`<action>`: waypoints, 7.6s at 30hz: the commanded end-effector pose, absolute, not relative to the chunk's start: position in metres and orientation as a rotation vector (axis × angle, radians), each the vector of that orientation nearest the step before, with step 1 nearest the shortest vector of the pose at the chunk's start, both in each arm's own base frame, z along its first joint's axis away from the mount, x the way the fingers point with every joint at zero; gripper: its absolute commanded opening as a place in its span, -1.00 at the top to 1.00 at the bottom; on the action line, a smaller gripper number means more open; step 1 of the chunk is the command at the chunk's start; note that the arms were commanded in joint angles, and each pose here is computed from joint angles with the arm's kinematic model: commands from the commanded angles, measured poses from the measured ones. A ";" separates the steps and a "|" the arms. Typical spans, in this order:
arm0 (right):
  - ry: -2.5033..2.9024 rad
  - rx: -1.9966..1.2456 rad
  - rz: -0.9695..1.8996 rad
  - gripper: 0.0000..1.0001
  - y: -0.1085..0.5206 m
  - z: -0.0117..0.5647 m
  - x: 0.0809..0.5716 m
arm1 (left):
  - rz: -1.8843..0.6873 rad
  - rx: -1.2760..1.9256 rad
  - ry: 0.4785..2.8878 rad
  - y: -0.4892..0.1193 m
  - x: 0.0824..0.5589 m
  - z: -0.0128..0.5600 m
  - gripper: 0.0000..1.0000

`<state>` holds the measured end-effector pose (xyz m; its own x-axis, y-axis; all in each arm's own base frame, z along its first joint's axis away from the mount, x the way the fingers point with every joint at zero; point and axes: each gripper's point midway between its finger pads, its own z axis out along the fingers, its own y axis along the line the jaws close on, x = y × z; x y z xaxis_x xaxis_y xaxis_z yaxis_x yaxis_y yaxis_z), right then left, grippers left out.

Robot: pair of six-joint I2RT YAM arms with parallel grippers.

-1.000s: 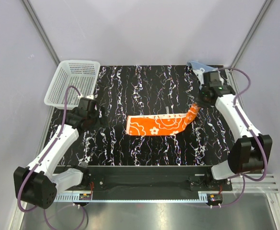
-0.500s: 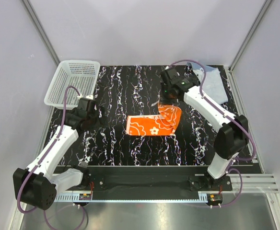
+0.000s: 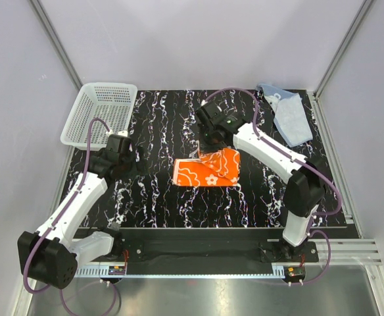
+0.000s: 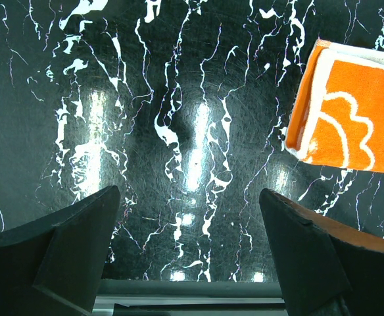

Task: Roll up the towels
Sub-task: Fold the towel

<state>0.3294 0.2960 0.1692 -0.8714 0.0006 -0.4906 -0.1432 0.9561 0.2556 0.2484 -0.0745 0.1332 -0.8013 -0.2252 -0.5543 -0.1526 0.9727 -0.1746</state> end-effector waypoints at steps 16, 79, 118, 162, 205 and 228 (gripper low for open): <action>2.642 -0.260 0.454 1.00 0.372 0.137 0.290 | -0.170 -0.251 2.462 -0.075 0.255 0.143 -0.88; 2.835 0.365 0.375 0.38 0.178 0.011 0.251 | -0.211 -0.101 2.663 -0.193 0.319 0.086 -0.72; 2.892 0.321 0.279 0.36 0.159 -0.007 0.225 | -0.239 0.297 2.659 -0.283 0.341 0.033 0.48; 2.793 0.134 0.309 -0.72 0.169 0.068 0.243 | 0.130 0.138 2.449 -0.210 0.373 0.132 -0.31; 2.859 0.317 0.701 0.49 0.189 0.029 0.245 | -0.340 -0.093 2.790 -0.197 0.303 0.021 0.20; 2.713 0.300 0.996 0.65 0.248 0.046 0.344 | -0.395 0.046 2.610 -0.236 0.369 0.087 -0.28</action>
<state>0.3250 0.2450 0.0418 -0.9616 0.2391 -0.1347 0.1077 0.7801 0.6163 0.3556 -0.2341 0.0985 -0.8822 -0.0690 -0.4658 0.0838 0.9504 -0.2994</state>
